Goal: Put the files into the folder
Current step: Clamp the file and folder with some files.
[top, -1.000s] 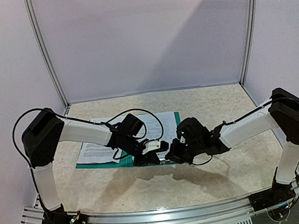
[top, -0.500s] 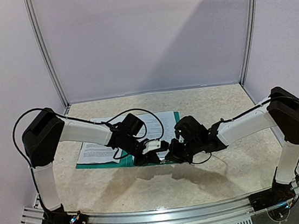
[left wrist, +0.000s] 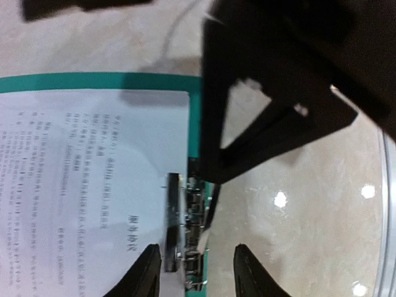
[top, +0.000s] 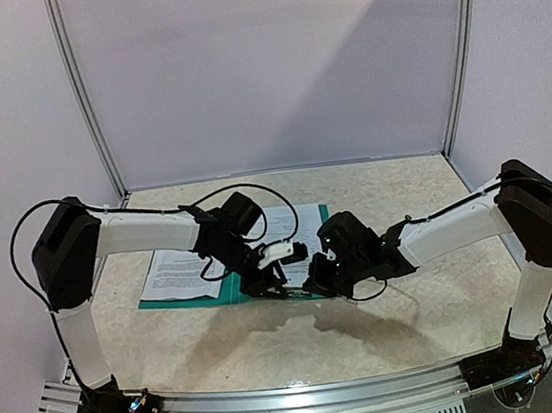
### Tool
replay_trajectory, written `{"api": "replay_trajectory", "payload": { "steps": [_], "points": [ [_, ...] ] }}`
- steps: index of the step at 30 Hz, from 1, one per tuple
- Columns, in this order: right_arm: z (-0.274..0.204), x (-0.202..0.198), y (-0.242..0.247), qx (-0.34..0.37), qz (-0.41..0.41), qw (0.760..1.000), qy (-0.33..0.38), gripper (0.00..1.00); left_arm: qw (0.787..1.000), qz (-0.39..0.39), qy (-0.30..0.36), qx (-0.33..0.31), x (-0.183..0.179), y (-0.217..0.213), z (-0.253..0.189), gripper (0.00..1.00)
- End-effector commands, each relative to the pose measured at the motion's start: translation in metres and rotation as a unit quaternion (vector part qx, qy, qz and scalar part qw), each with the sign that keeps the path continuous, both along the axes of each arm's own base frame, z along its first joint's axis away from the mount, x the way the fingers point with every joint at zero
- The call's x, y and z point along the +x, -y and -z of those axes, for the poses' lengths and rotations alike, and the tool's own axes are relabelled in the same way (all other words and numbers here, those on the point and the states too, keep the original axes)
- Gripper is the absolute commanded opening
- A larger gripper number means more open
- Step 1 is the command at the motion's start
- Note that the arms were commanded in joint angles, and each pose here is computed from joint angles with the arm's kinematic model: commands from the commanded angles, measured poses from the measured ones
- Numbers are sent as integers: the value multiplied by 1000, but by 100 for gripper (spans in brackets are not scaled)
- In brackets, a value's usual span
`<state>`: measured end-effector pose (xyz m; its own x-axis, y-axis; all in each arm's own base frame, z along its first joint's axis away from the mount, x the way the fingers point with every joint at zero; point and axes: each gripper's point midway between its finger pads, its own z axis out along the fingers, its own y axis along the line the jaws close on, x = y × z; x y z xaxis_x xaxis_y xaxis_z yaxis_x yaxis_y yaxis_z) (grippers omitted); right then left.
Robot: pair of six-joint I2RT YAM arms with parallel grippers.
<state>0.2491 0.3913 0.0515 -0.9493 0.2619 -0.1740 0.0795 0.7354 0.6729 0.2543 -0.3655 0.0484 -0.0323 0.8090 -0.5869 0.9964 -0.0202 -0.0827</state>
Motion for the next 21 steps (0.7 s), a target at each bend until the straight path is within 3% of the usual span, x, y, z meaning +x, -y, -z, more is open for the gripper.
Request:
{"api": "replay_trajectory", "payload": {
  "steps": [1,3,8,12,15,21],
  "points": [
    [5,-2,-1,-17,-1,1000,7,0,990,-133,-42,-26,43,-11,-48,43],
    [5,-2,0,-20,1,1000,9,0,975,-213,-56,-35,74,-24,-56,46],
    [5,-4,2,-33,-2,999,13,0,902,-431,-18,15,164,-94,-36,53],
    [4,-6,3,-48,-9,999,20,0,865,-497,-48,58,187,-122,8,49],
    [3,-8,3,-50,-10,998,23,0,853,-513,-53,78,189,-132,32,47],
    [2,-8,4,-52,-11,998,27,0,850,-517,-35,93,182,-141,43,47]
  ]
}}
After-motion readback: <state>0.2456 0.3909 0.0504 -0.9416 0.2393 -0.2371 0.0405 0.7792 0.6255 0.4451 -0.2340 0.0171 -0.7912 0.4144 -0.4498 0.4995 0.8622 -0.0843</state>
